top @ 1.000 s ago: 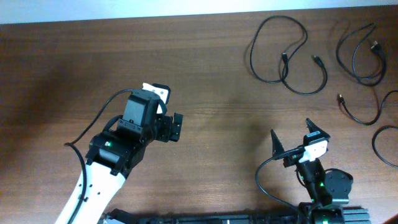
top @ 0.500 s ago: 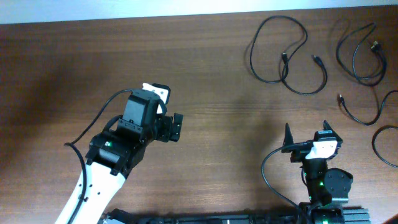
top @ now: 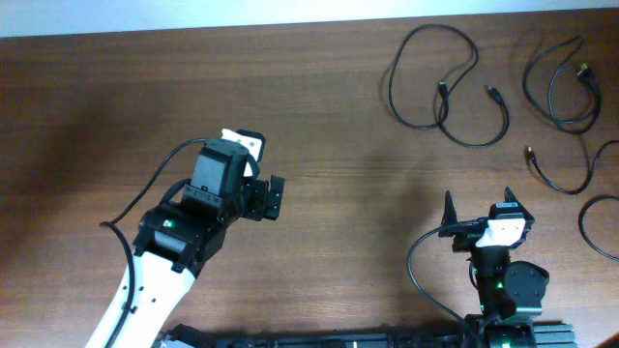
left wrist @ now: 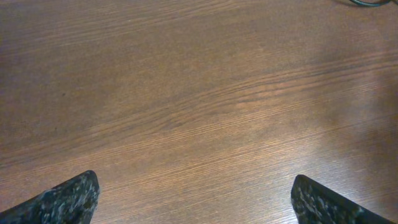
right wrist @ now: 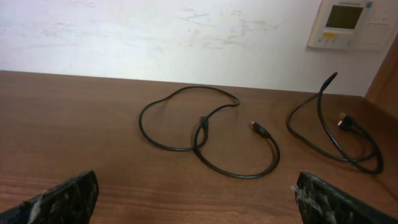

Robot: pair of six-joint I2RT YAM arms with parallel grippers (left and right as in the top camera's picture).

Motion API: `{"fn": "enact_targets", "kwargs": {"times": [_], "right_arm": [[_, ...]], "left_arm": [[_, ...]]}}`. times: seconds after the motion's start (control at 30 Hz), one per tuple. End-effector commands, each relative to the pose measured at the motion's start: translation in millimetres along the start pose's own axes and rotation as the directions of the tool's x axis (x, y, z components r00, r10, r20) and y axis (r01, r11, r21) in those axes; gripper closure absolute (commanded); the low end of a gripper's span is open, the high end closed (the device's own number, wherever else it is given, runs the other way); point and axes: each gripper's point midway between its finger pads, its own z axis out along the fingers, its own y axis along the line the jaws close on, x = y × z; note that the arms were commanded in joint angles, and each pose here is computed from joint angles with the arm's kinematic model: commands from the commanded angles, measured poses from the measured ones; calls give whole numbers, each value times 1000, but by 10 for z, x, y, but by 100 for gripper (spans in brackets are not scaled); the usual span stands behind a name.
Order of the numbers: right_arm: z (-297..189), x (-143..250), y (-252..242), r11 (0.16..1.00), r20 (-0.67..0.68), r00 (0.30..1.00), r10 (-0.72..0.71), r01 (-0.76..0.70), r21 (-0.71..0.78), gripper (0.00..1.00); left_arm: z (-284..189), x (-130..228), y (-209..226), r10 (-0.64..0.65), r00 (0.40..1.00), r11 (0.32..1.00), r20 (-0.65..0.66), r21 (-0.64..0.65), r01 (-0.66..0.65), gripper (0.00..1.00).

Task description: Untangle cables

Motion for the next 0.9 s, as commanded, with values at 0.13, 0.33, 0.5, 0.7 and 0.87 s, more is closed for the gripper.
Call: {"fn": "enact_targets", "kwargs": {"times": [0.13, 0.33, 0.5, 0.7, 0.87], "right_arm": [[-6, 33, -106, 994, -2, 996, 84, -84, 64, 1], [-4, 22, -80, 996, 1, 997, 79, -79, 49, 1], [-4, 23, -80, 996, 1, 997, 79, -79, 49, 1], [-3, 28, -79, 996, -1, 997, 79, -79, 49, 1], [-3, 28, -79, 996, -1, 997, 79, -79, 49, 1]], "left_arm": [[-59, -73, 22, 7, 1000, 1000, 27, -7, -7, 1], [-59, -72, 22, 7, 1000, 1000, 27, -7, -7, 1], [-59, -72, 22, 7, 1000, 1000, 27, -7, -7, 1], [-59, -73, 22, 7, 1000, 1000, 27, -7, -7, 1], [-59, -72, 22, 7, 1000, 1000, 27, -7, -7, 1]]}}
